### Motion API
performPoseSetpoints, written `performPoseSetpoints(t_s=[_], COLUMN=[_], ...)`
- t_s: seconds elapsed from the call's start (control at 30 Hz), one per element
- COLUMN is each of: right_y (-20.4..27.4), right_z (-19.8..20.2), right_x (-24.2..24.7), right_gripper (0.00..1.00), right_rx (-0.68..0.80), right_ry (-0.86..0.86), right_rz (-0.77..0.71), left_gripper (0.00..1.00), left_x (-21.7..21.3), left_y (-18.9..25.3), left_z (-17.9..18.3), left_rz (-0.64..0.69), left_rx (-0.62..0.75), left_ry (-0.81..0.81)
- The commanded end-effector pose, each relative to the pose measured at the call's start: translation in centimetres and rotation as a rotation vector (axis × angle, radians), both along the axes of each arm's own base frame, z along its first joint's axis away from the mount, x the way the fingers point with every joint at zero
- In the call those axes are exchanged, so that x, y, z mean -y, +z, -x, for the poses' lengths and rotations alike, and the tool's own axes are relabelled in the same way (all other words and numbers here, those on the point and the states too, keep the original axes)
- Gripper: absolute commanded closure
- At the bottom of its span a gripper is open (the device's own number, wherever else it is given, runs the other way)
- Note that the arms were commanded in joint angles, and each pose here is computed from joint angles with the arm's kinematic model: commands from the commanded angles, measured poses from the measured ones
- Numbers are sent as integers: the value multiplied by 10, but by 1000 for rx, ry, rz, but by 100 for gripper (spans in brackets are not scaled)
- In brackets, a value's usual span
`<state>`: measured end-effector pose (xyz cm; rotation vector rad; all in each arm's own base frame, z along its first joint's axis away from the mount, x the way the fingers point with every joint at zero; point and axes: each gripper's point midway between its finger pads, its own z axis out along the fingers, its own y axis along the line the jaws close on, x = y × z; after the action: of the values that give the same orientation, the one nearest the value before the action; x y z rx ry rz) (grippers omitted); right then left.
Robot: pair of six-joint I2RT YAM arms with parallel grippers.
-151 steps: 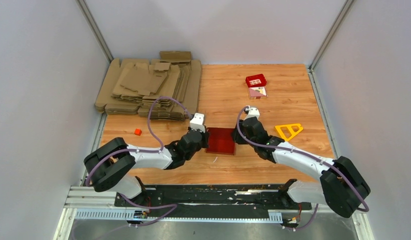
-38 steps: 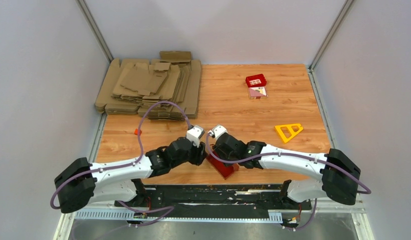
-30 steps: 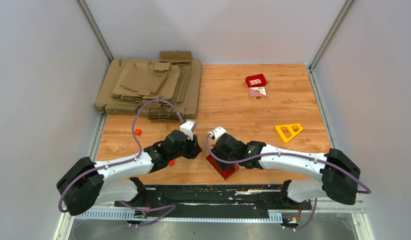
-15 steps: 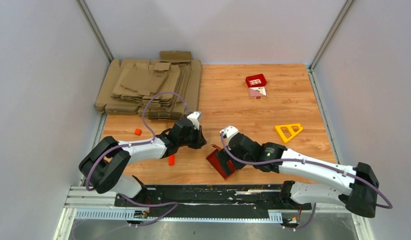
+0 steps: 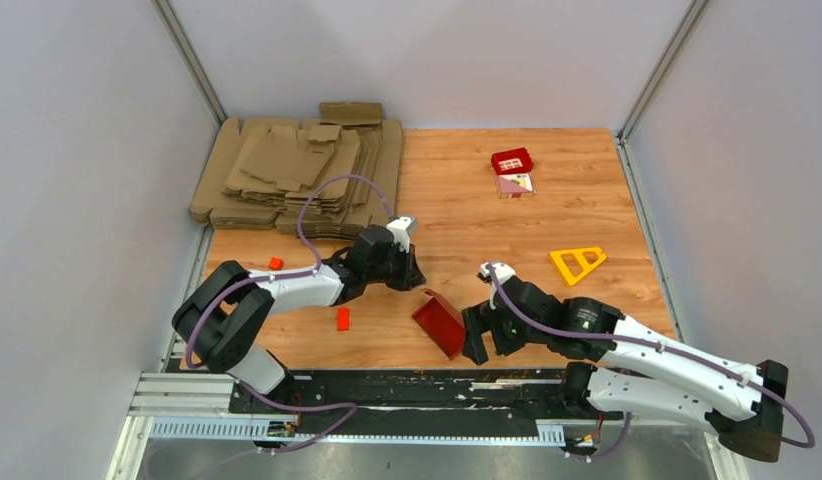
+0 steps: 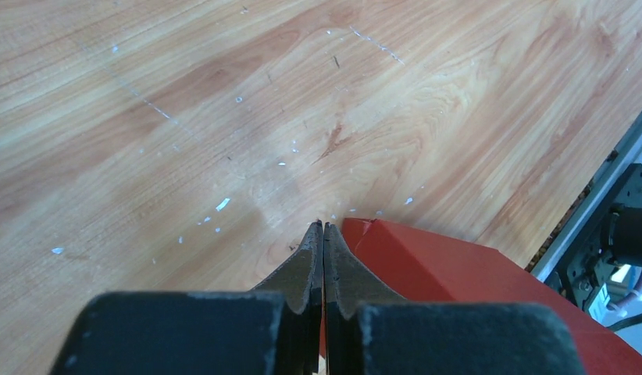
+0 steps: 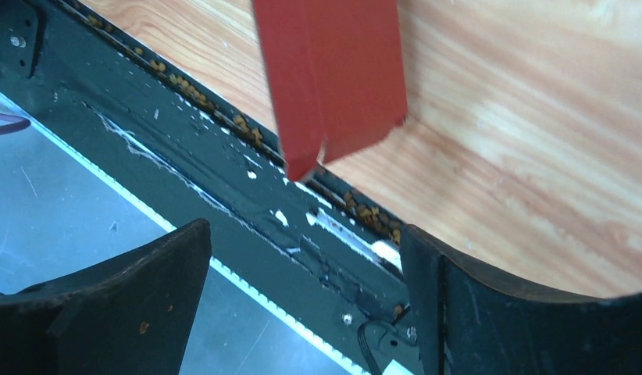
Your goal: Fold the paper box
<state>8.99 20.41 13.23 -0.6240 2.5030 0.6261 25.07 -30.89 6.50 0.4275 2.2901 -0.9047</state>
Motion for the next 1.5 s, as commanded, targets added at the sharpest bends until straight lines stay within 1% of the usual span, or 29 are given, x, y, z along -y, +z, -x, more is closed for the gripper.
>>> performPoseSetpoints(t_s=[0.0, 0.1, 0.23, 0.3, 0.37, 0.53, 0.67, 0.87, 1.0, 1.1, 1.13, 1.2, 1.27, 1.33, 1.4, 1.47], right_y=[-16, -23, -30, -29, -30, -36, -37, -27, -24, -27, -28, -29, -30, -30, -32, -38], right_z=[20, 20, 7, -3, -14, -35, -41, -53, -57, -56, -56, -57, -58, -56, -53, -46], right_x=[28, 36, 40, 36, 33, 9, -19, -37, -43, -43, -40, -28, -10, 5, 18, 28], right_gripper=[16, 31, 55, 65, 72, 80, 84, 85, 85, 84, 79, 57, 43, 34, 26, 22], right_rx=[-120, -127, -84, -52, -22, 13, -12, 15, -25, -40, -36, -8, 24, 46, 47, 24], right_ry=[-130, -186, -266, -300, -333, -320, -273, -290, -299, -304, -302, -309, -332, -354, -380, -396], right_rz=[43, 53, 51, 50, 65, 70, -4, -129, -197, -201, -184, -134, -72, -38, -11, 18], left_gripper=[100, 100, 100, 100, 100, 100, 100, 100, 100, 100, 100, 100, 100, 100, 100, 100], left_x=[13, 15, 16, 17, 16, 16, 19, 29, 31, 31, 31, 28, 26, 27, 28, 28], left_y=[12, 13, 14, 16, 17, 19, 19, 33, 34, 35, 34, 30, 26, 25, 25, 25], left_z=[-1, -2, -1, 0, 1, 5, 13, 22, 26, 28, 29, 28, 27, 27, 26, 24], left_rz=[45, 50, 52, 53, 55, 67, 87, 183, 185, 186, 182, 169, 153, 150, 151, 149], left_rx=[5, 3, -8, -10, -14, -30, -72, -112, -121, -129, -130, -124, -122, -122, -121, -114], left_ry=[-49, -51, -56, -60, -60, -66, -83, -94, -102, -96, -94, -85, -82, -83, -85, -85])
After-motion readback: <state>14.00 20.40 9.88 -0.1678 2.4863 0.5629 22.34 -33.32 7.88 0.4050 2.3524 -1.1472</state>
